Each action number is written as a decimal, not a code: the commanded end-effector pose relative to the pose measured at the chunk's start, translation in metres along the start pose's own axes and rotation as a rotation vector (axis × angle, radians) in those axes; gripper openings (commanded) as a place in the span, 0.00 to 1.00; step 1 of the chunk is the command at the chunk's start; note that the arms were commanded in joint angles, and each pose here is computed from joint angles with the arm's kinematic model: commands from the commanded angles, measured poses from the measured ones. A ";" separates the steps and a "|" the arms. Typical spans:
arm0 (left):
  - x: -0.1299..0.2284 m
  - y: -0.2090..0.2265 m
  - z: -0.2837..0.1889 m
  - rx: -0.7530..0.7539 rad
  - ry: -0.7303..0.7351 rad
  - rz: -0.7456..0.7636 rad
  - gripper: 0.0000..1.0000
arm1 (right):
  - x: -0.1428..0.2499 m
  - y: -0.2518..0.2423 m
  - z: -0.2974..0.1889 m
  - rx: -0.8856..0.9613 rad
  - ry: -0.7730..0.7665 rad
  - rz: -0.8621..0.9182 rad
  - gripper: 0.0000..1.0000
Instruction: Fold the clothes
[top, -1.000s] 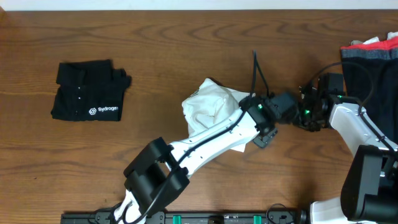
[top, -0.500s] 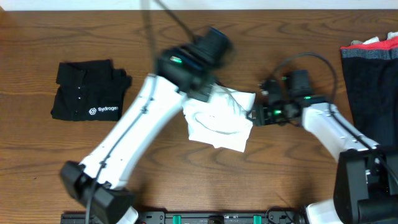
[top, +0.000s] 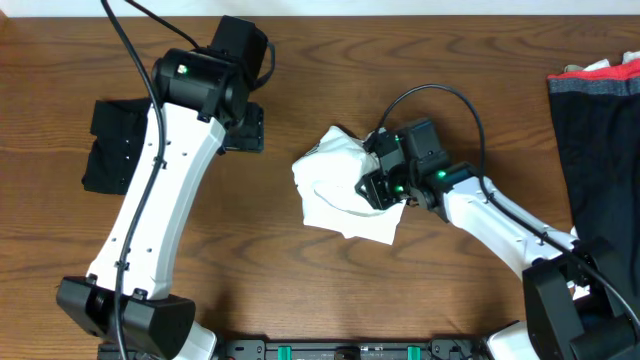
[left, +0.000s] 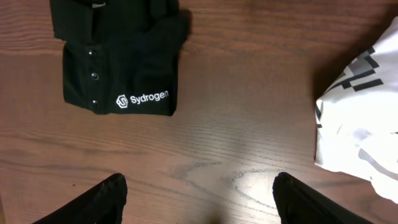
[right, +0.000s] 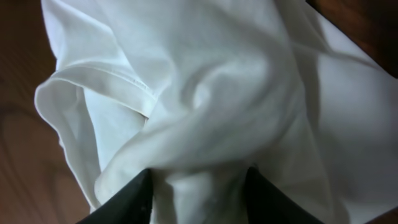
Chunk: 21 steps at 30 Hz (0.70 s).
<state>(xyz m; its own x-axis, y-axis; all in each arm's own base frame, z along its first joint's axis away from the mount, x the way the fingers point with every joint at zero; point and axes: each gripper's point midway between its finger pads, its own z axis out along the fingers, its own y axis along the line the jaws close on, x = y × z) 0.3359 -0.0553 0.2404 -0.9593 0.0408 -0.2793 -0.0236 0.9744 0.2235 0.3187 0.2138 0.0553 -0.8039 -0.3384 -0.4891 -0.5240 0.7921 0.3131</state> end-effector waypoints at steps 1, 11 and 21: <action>-0.003 0.005 -0.004 -0.005 -0.022 -0.012 0.77 | -0.007 0.004 -0.004 0.044 -0.022 -0.035 0.36; -0.005 0.005 -0.004 -0.004 -0.027 -0.014 0.78 | -0.031 -0.037 -0.023 0.172 -0.101 0.096 0.01; -0.008 0.004 -0.004 -0.001 -0.039 -0.018 0.78 | -0.071 -0.090 -0.065 0.189 -0.243 0.155 0.03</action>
<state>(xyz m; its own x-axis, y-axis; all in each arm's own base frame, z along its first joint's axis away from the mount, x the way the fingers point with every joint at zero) 0.3413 -0.0558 0.2417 -0.9529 0.0354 -0.3011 -0.0319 0.9759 0.2158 0.3972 0.1418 0.0981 -0.7965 -0.0985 -0.5965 -0.3076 0.9155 0.2595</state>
